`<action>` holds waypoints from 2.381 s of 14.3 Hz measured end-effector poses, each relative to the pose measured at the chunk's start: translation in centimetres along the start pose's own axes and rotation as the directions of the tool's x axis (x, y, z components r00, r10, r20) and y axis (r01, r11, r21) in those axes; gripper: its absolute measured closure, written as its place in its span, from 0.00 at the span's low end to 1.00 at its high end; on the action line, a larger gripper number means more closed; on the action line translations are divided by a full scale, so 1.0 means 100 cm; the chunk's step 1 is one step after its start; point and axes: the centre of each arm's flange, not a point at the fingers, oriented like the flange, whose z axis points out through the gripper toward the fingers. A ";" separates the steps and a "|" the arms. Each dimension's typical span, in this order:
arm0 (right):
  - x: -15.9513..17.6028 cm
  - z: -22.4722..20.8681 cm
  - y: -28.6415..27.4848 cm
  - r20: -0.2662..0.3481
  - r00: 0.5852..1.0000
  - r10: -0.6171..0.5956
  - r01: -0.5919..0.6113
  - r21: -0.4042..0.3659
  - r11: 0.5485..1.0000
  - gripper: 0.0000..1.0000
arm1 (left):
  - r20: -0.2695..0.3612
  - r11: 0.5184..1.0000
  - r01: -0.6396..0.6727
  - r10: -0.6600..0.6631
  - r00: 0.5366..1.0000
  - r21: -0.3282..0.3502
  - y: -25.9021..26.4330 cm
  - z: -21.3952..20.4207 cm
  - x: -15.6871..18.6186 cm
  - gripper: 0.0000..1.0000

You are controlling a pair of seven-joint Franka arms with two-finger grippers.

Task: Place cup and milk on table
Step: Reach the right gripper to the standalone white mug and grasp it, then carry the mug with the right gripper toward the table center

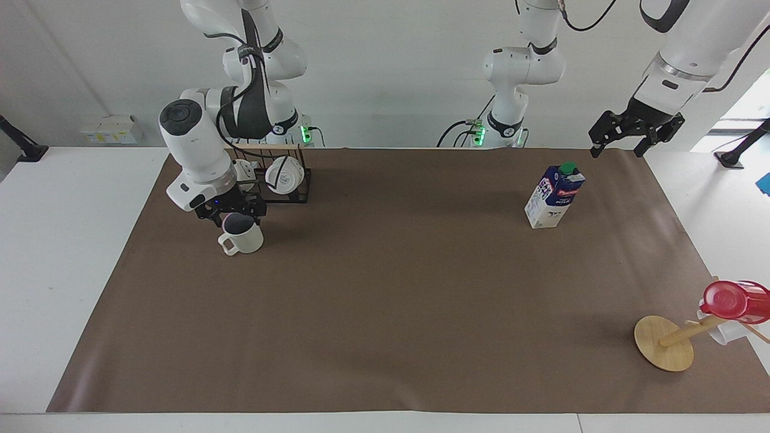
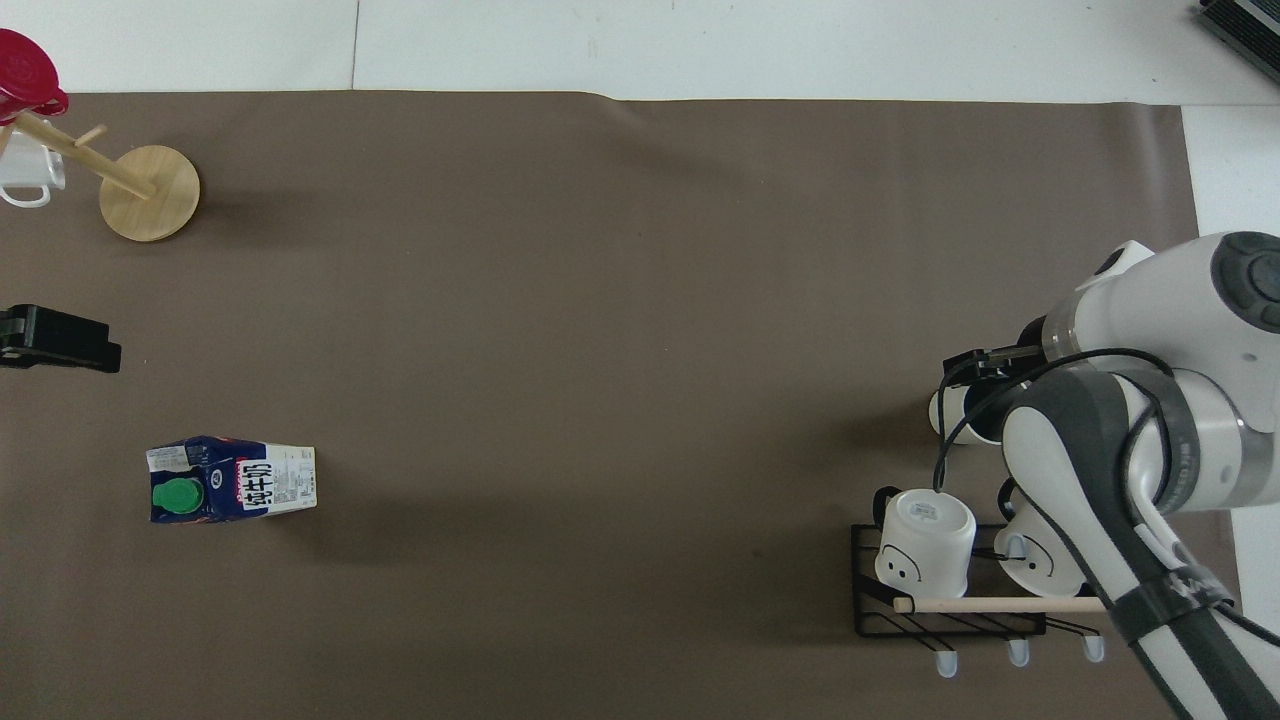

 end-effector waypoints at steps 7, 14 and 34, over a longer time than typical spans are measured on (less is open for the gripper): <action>-0.010 0.025 -0.015 0.020 1.000 -0.016 0.016 0.001 1.000 0.00 | 0.000 1.000 0.000 0.000 1.000 0.000 0.000 0.000 0.000 0.00; -0.007 0.051 -0.015 0.018 1.000 -0.015 0.015 -0.003 1.000 0.00 | 0.000 1.000 0.000 0.000 1.000 0.000 0.000 0.000 0.000 0.00; 0.033 -0.012 -0.039 -0.145 0.962 0.233 -0.230 0.035 0.972 0.95 | 0.000 1.000 -0.003 0.003 1.000 0.000 0.002 0.000 0.000 0.00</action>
